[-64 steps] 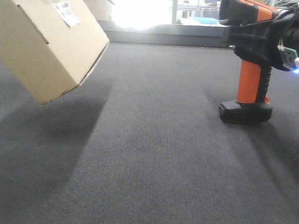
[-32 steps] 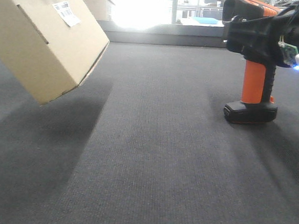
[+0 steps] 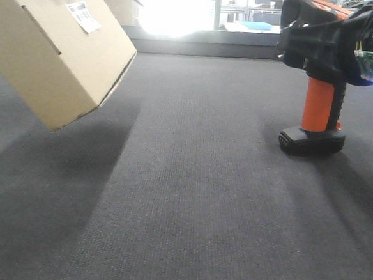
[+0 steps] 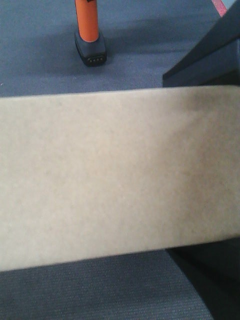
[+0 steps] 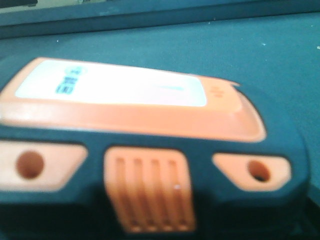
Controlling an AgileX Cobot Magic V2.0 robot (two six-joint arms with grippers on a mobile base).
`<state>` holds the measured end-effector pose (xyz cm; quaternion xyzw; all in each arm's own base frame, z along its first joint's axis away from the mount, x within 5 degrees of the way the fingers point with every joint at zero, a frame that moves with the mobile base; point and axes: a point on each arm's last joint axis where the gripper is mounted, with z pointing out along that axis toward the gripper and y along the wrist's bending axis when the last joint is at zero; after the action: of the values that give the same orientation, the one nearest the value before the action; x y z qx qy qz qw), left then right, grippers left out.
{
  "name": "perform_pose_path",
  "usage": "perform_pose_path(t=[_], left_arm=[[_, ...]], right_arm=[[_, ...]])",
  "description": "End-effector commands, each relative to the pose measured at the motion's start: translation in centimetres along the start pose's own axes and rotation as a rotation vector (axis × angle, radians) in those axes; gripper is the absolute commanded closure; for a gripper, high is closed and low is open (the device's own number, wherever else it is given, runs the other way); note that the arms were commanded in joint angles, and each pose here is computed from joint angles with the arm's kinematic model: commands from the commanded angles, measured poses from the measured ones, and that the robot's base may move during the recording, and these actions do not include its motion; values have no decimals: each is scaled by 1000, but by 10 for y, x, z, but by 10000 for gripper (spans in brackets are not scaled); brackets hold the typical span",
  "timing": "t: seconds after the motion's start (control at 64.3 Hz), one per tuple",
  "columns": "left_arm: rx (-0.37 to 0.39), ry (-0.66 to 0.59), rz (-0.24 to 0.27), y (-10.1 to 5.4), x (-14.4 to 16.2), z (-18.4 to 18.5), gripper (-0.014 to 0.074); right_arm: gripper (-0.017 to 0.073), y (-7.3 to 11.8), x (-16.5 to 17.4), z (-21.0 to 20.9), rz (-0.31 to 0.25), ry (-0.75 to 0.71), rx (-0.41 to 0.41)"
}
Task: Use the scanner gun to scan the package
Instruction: 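Lower the scanner gun back onto the belt and open the right gripper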
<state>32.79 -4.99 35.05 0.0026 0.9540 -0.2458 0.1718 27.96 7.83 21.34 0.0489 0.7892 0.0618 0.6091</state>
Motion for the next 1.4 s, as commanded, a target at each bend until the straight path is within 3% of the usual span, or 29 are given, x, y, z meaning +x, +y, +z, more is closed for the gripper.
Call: perform_pose_path(t=[0.0,0.14,0.327,0.793,1.244,1.384], left_arm=[[19,-23,3,-4,0,-7,704],[19,-23,3,-4,0,-7,704],[19,-23,3,-4,0,-7,704],[22,-23,2,-5,0,-7,704],[22,-23,2,-5,0,-7,704],[22,-23,2,-5,0,-7,704]], right_arm=[[51,0,1,-1,-15,29,-13],[51,-1,3,-2,-67,43,-4],[51,-1,7,-2,-80,88,-5],[51,-14,4,-25,-56,117,-3],[54,-8,-5,-48,-25,210,-97],[171,-6,-14,-64,-11,219,-146]])
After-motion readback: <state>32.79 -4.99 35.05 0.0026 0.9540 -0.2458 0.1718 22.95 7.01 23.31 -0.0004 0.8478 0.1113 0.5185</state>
